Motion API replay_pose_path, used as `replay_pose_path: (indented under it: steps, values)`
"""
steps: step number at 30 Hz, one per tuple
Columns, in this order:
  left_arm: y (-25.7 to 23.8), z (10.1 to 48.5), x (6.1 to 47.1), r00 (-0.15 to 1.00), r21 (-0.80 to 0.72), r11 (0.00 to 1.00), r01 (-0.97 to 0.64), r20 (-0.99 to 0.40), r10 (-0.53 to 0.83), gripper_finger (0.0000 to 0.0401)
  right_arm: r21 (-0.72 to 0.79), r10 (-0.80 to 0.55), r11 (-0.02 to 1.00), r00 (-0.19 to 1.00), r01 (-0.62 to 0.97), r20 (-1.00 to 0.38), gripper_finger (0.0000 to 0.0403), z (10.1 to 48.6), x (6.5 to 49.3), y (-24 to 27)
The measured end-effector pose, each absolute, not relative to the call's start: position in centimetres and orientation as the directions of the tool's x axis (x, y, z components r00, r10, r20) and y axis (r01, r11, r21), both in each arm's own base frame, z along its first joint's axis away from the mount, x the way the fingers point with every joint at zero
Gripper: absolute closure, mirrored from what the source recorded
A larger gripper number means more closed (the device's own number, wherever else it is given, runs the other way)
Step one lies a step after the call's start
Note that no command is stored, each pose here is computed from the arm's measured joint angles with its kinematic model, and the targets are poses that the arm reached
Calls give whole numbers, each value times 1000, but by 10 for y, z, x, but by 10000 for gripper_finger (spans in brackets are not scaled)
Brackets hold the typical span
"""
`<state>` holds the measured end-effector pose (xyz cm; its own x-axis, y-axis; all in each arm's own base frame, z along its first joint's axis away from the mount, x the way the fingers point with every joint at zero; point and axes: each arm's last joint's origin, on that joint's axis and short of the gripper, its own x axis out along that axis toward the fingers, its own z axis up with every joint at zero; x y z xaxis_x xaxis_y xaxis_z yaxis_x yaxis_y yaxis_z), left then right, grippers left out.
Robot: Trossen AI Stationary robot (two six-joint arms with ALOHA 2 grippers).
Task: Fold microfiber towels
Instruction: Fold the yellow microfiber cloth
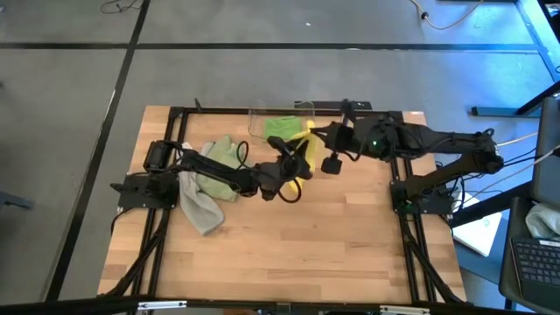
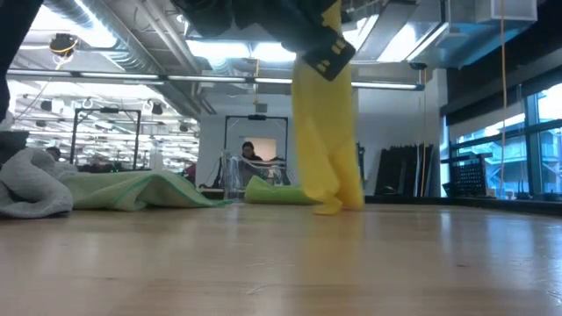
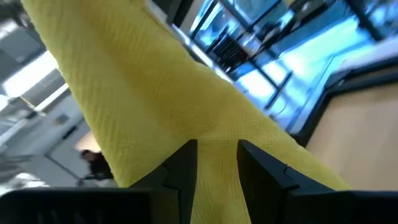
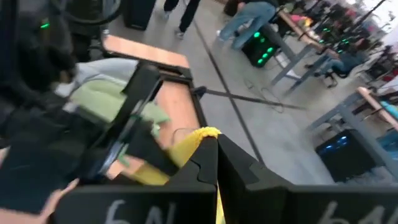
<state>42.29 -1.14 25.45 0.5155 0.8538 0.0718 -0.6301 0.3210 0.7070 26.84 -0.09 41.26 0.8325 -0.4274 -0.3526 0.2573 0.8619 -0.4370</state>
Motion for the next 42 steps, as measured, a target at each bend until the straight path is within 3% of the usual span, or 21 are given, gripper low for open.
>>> replay_pose_path:
  steps: [9, 15, 22, 30, 36, 42]
  values:
    - [-16, 257, 421, 496, 800, 241, -549, 80, 865, 295, -415, -427, 880, 769, 232, -476, 402, 400, 260, 5]
    - [-29, 258, 422, 554, 850, 226, -477, 91, 828, 295, -434, -417, 879, 764, 199, -493, 402, 398, 259, 6]
    - [-57, 270, 415, 597, 854, 205, -479, 146, 789, 295, -345, -211, 938, 828, 23, -519, 402, 401, 255, 20]
    - [-101, 302, 392, 681, 753, 324, -573, 217, 699, 295, -318, -202, 947, 853, 45, -482, 402, 410, 241, 34]
    - [-112, 328, 375, 682, 660, 393, -641, 254, 686, 295, -234, -7, 963, 858, -133, -514, 402, 407, 242, 49]
    - [-107, 340, 367, 659, 571, 438, -694, 261, 705, 295, -238, 13, 959, 859, -156, -512, 402, 406, 242, 61]
